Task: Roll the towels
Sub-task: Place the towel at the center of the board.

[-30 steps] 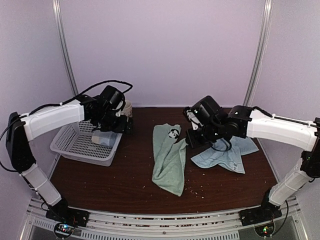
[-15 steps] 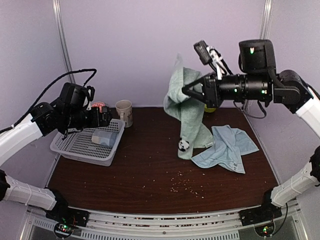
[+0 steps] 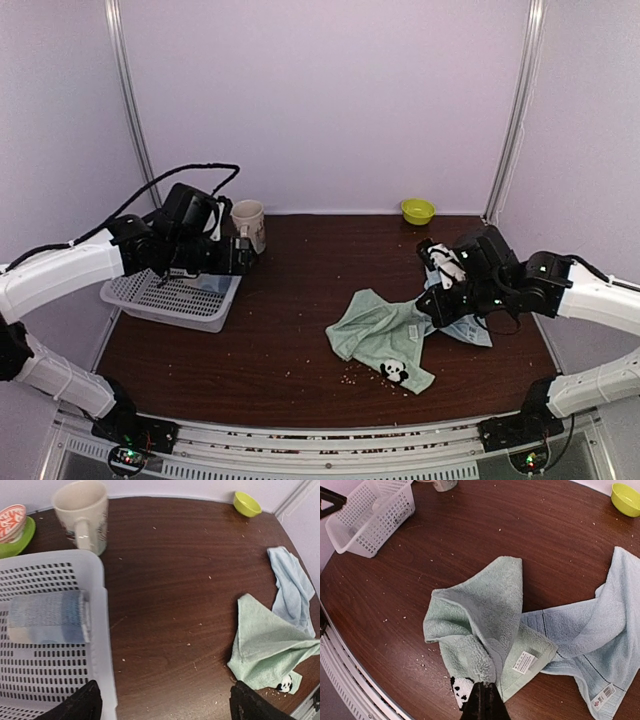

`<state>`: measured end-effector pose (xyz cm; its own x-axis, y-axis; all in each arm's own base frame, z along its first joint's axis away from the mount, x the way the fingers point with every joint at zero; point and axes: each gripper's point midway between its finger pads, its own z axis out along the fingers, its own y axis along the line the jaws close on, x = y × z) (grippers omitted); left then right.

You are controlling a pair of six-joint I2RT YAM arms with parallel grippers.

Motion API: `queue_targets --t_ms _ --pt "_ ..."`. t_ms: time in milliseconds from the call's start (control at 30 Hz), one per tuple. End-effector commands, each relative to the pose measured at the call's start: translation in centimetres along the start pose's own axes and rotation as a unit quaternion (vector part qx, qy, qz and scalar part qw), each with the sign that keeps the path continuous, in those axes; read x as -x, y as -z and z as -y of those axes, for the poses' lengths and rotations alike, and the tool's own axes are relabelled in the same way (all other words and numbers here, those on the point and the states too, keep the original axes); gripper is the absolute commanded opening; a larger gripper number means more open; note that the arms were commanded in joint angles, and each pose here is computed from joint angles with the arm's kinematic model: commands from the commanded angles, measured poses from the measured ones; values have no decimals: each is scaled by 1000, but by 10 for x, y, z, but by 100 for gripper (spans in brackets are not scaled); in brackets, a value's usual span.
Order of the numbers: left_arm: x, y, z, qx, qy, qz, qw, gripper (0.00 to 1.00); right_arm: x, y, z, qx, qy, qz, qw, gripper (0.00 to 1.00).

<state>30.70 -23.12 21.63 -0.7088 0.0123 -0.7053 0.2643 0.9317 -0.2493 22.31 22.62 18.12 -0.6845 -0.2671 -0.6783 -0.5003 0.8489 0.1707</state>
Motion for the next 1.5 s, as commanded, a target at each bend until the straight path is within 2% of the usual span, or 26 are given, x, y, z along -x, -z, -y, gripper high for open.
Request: queue_targets --t_ms 0,167,300,367,467,567,800,900,967,1033,1133,1200,1233,1267,1300,1333,1367,1433,1467 --pt "-10 -22 50 -62 -34 -18 997 90 27 8 -7 12 -7 53 998 0" --pt "-12 -25 71 -69 -50 -15 996 89 52 25 -25 53 4 82 995 0" --pt "13 2 72 -79 -54 37 995 90 104 77 -55 112 35 145 982 0" --pt "25 17 81 -105 -65 62 990 91 127 112 -75 155 64 185 968 0" --pt "32 32 104 -169 -91 78 978 91 127 134 -92 197 106 203 953 0" --pt "28 31 115 -199 -104 72 972 90 114 126 -88 192 111 196 955 0" --pt "9 2 111 -181 -95 38 978 90 53 62 -81 182 77 107 974 0" --pt "5 -1 108 -174 -95 32 980 89 42 46 -90 187 70 86 976 0" --pt "8 3 103 -162 -98 38 981 89 52 51 -101 200 73 99 972 0" --pt "15 16 98 -156 -100 60 981 89 80 76 -120 238 69 140 959 0" --pt "24 40 90 -158 -103 99 977 90 127 132 -153 335 51 224 914 0" --pt "30 57 84 -157 -103 127 974 91 148 144 -165 358 41 247 899 0" --pt "30 59 80 -152 -101 134 974 91 154 136 -171 358 40 241 901 0" --pt "30 62 76 -146 -98 141 974 91 156 117 -172 342 35 220 913 0" --pt "29 63 71 -139 -94 144 975 91 155 91 -170 314 28 192 929 0" --pt "28 63 67 -131 -91 144 977 91 141 55 -169 285 28 138 948 0" --pt "26 64 63 -126 -88 143 978 91 131 35 -167 269 31 101 957 8" --pt "21 65 57 -117 -86 139 980 91 112 13 -165 251 40 54 966 45" --pt "18 65 54 -112 -85 137 981 91 101 7 -158 239 41 44 969 60"
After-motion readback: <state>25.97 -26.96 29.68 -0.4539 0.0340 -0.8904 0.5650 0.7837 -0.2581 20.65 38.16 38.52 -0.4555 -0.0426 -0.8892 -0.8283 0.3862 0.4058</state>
